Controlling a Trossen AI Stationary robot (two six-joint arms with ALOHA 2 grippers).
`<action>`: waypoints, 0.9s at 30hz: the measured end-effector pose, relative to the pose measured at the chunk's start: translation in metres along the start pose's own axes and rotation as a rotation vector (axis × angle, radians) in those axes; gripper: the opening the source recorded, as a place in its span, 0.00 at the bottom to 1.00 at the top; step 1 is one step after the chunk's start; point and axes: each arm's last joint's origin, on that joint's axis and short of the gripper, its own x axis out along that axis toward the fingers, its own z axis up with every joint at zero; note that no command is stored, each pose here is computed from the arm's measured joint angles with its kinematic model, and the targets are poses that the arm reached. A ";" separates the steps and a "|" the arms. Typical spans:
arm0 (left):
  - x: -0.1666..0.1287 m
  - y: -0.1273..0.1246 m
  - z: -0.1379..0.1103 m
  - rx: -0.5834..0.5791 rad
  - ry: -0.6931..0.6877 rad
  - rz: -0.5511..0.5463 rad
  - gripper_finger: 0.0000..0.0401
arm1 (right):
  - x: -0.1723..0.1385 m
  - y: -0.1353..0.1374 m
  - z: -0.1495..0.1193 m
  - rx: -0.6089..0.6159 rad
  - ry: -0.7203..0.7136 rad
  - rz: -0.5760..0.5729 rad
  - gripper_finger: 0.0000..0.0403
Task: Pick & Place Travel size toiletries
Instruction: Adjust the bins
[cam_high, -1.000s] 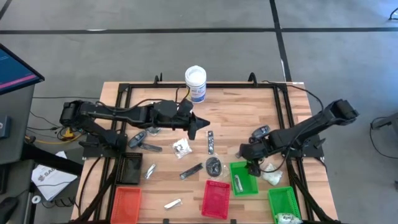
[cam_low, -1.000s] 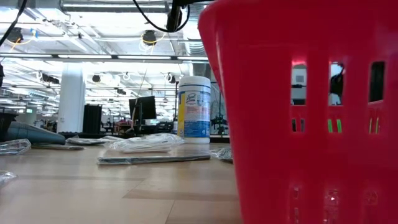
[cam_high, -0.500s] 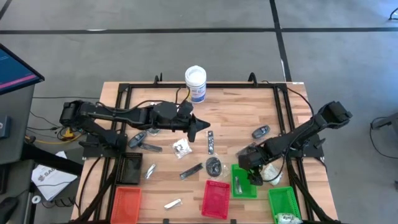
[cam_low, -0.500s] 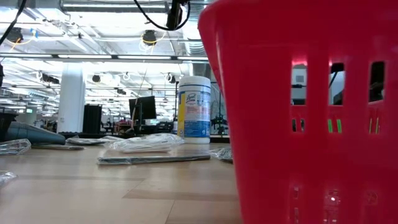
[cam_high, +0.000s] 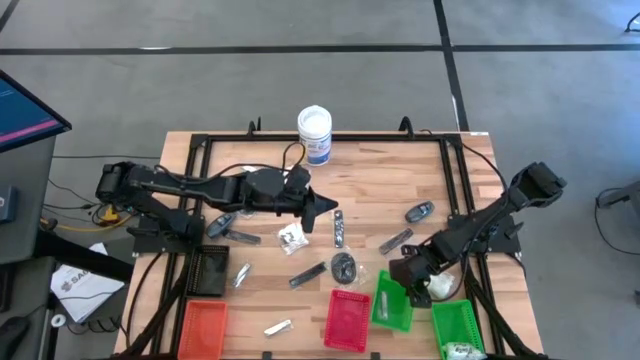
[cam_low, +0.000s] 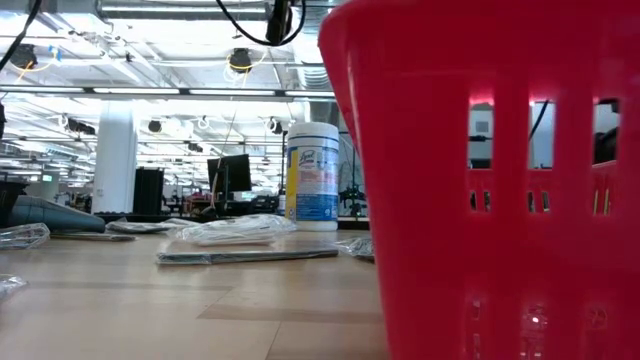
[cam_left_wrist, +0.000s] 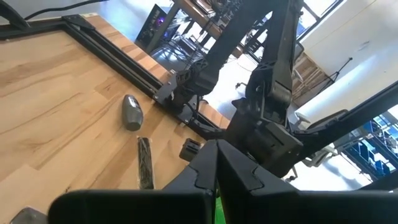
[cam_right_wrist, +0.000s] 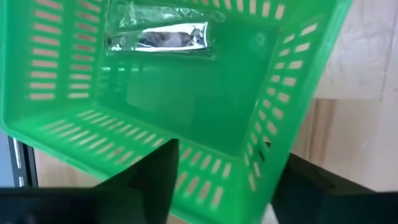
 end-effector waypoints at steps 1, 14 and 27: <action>0.000 -0.001 -0.001 0.001 0.002 -0.002 0.00 | 0.000 0.001 0.000 -0.003 0.001 0.001 0.46; -0.002 -0.008 -0.007 0.006 -0.005 0.004 0.00 | -0.011 0.023 -0.007 -0.142 0.068 -0.002 0.02; -0.003 -0.013 -0.011 0.006 -0.008 0.002 0.00 | -0.007 0.041 -0.027 -0.127 0.124 -0.008 0.03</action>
